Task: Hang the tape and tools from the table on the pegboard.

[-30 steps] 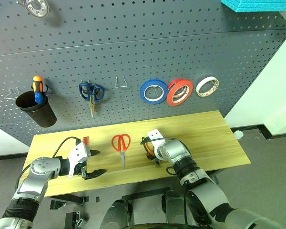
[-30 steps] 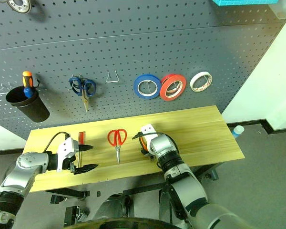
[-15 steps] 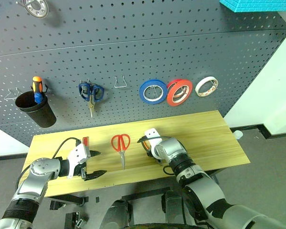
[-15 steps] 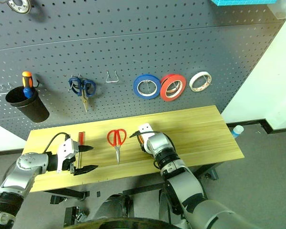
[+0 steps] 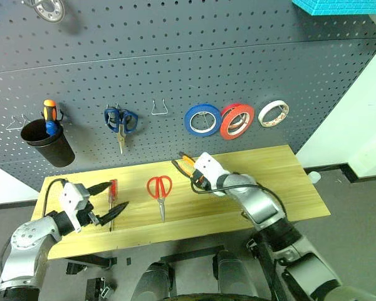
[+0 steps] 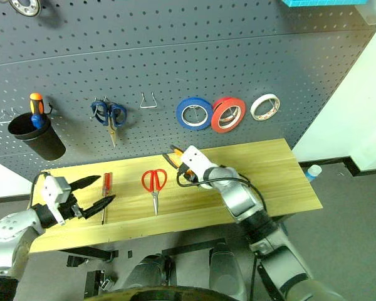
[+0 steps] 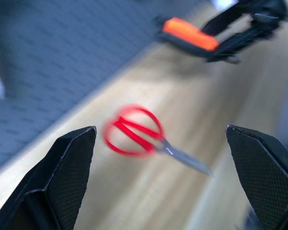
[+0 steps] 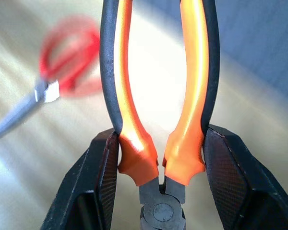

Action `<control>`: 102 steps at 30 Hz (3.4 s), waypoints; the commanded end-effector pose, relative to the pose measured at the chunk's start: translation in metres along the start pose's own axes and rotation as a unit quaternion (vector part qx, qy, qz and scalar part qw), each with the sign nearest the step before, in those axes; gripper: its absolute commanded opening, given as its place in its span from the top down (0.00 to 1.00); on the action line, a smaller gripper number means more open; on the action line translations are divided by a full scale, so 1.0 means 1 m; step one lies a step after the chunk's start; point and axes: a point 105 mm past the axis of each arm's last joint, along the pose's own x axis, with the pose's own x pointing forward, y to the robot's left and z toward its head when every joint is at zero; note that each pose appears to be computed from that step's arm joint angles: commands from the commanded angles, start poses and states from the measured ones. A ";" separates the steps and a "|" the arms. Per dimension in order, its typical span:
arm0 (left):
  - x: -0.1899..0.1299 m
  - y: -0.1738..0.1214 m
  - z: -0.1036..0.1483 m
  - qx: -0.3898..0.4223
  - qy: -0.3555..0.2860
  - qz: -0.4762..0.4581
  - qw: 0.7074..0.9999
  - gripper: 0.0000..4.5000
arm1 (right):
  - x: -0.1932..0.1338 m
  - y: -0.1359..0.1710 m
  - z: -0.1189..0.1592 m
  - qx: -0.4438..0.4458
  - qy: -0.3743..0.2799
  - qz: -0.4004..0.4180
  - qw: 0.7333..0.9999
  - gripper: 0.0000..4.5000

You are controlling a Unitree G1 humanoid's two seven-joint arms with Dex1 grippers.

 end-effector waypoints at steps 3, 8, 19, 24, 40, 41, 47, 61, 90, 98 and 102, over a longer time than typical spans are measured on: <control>-0.011 0.030 0.045 0.033 -0.081 0.091 0.992 0.00 | -0.031 0.004 0.102 -0.112 -0.212 0.027 0.970 0.50; -0.003 0.049 0.065 0.072 -0.114 0.138 0.981 0.00 | -0.042 0.003 0.177 -0.154 -0.326 0.015 0.933 0.50; 0.019 0.039 0.085 0.106 -0.143 0.117 0.977 0.00 | -0.011 -0.031 0.242 -0.133 -0.407 -0.080 0.900 0.50; 0.011 0.028 0.092 0.107 -0.160 0.114 0.975 0.00 | -0.002 -0.035 0.246 -0.103 -0.429 -0.092 0.893 0.50; 0.003 0.015 0.093 0.118 -0.165 0.134 0.970 0.00 | 0.003 -0.043 0.246 -0.042 -0.476 -0.094 0.874 0.50; 0.004 0.015 0.094 0.118 -0.167 0.134 0.970 0.00 | 0.004 -0.045 0.245 -0.039 -0.474 -0.097 0.874 0.50; 0.002 0.010 0.092 0.112 -0.165 0.132 0.971 0.00 | 0.011 -0.052 0.239 -0.021 -0.467 -0.099 0.879 0.50; 0.000 0.011 0.084 0.106 -0.158 0.136 0.972 0.00 | 0.032 -0.050 0.214 0.001 -0.420 -0.095 0.902 0.50; 0.005 -0.024 0.006 -0.005 0.085 0.233 0.969 0.00 | -0.093 -0.012 0.113 -0.281 -0.365 0.069 0.885 0.01; 0.068 -0.024 -0.035 -0.154 0.239 0.294 0.913 0.00 | -0.100 -0.018 0.033 -0.339 -0.228 0.108 0.907 0.01; 0.107 -0.043 -0.043 -0.200 0.297 0.254 0.898 0.00 | -0.099 -0.023 0.026 -0.345 -0.218 0.097 0.908 0.01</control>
